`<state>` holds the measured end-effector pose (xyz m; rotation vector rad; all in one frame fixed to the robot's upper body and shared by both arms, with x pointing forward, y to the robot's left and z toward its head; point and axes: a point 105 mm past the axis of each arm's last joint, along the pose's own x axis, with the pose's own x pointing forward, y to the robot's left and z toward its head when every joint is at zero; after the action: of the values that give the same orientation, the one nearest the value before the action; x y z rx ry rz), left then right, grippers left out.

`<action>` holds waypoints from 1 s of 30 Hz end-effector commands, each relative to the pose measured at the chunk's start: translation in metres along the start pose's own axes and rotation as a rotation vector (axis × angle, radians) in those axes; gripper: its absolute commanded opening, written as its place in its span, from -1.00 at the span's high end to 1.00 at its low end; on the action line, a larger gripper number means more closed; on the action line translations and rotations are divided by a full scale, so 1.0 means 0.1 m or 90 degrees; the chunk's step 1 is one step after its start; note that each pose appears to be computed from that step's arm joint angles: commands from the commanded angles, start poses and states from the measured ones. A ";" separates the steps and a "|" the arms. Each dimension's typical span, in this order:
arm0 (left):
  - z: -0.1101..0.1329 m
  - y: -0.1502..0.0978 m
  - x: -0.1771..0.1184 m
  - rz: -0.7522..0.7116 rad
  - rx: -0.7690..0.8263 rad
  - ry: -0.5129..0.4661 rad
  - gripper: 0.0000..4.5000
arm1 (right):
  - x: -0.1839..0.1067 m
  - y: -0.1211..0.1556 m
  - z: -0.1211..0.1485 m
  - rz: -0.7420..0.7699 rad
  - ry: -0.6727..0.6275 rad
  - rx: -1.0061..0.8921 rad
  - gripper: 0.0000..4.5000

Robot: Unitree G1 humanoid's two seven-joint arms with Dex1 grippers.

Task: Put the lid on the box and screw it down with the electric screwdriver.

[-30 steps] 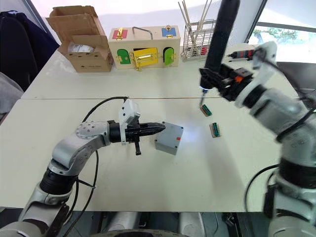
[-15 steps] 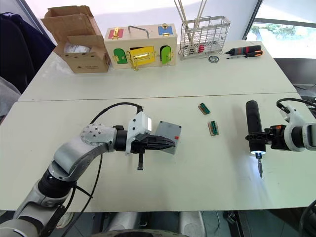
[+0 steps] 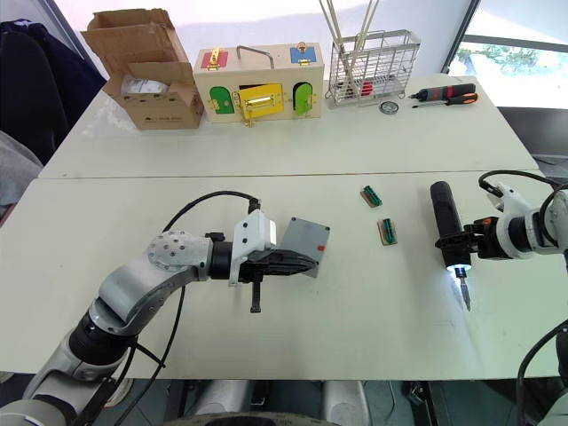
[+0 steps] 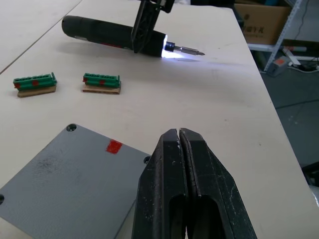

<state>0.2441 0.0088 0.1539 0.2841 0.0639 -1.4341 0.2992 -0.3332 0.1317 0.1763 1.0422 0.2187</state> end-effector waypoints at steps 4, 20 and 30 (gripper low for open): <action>0.21 0.26 -0.07 0.111 0.012 -0.078 1.00 | -0.05 -0.11 0.05 -0.034 -0.011 -0.018 -0.99; -0.14 0.83 -1.32 0.467 -0.138 -0.074 1.00 | -0.49 1.31 0.06 0.222 -0.439 -0.436 -0.99; -0.57 0.06 -1.30 0.313 -0.340 0.006 1.00 | 0.01 1.28 -0.86 0.314 -0.212 -0.454 -0.99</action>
<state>0.2455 0.1556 0.1186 -0.1334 0.3762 -0.8271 0.2098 -0.2072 0.1166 -0.1313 0.5571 0.9307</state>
